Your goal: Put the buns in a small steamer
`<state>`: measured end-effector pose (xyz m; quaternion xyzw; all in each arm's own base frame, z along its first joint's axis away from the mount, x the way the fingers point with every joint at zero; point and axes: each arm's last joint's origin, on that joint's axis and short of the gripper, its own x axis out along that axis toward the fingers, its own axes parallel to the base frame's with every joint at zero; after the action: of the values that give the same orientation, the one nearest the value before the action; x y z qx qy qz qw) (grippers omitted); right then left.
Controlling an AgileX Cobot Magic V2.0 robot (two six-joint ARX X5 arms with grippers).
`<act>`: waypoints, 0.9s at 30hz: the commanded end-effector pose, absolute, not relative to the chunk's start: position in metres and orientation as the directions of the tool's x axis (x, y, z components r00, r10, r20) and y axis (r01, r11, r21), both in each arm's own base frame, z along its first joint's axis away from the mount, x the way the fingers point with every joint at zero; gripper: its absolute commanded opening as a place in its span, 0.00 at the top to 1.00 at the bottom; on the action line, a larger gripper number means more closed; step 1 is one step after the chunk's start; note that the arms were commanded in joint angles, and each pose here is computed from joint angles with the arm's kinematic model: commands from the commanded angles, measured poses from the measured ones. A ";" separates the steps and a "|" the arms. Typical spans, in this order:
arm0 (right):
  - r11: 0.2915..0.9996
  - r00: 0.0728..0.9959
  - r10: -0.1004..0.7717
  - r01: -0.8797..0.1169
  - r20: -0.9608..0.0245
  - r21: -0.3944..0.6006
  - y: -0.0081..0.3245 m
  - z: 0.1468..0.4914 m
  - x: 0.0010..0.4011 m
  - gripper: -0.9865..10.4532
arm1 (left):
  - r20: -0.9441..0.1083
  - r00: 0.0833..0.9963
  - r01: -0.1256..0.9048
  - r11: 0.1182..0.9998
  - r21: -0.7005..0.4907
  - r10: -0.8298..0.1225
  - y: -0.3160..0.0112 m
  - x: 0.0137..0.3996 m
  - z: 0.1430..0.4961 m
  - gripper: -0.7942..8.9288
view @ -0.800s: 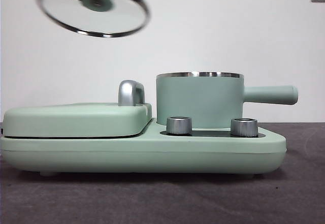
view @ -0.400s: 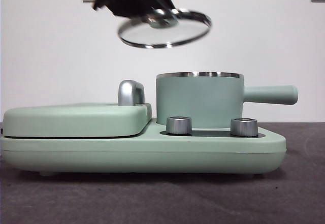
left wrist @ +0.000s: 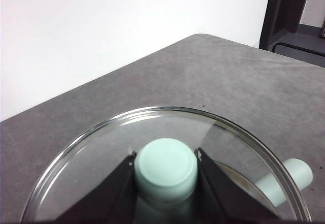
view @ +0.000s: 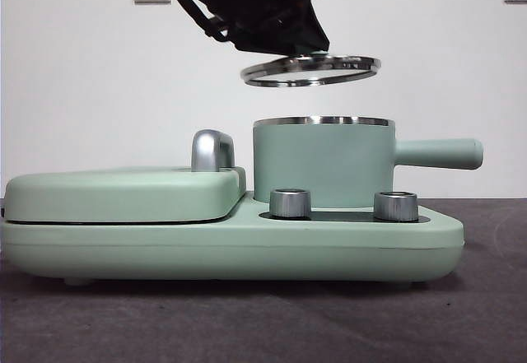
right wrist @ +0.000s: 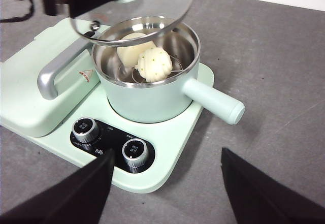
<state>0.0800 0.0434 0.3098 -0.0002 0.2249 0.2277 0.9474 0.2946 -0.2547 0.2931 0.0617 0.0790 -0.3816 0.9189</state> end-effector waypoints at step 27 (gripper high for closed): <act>0.896 0.785 0.432 -0.429 -0.443 0.114 0.044 0.310 0.079 0.63 | -0.229 0.654 0.749 0.660 0.060 -0.721 -0.276 0.306 0.265 0.91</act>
<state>0.0790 0.0429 0.3074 -0.0036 0.2377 0.2262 0.9446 0.3038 -0.2692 0.2593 0.0772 0.1151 -0.4001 0.9059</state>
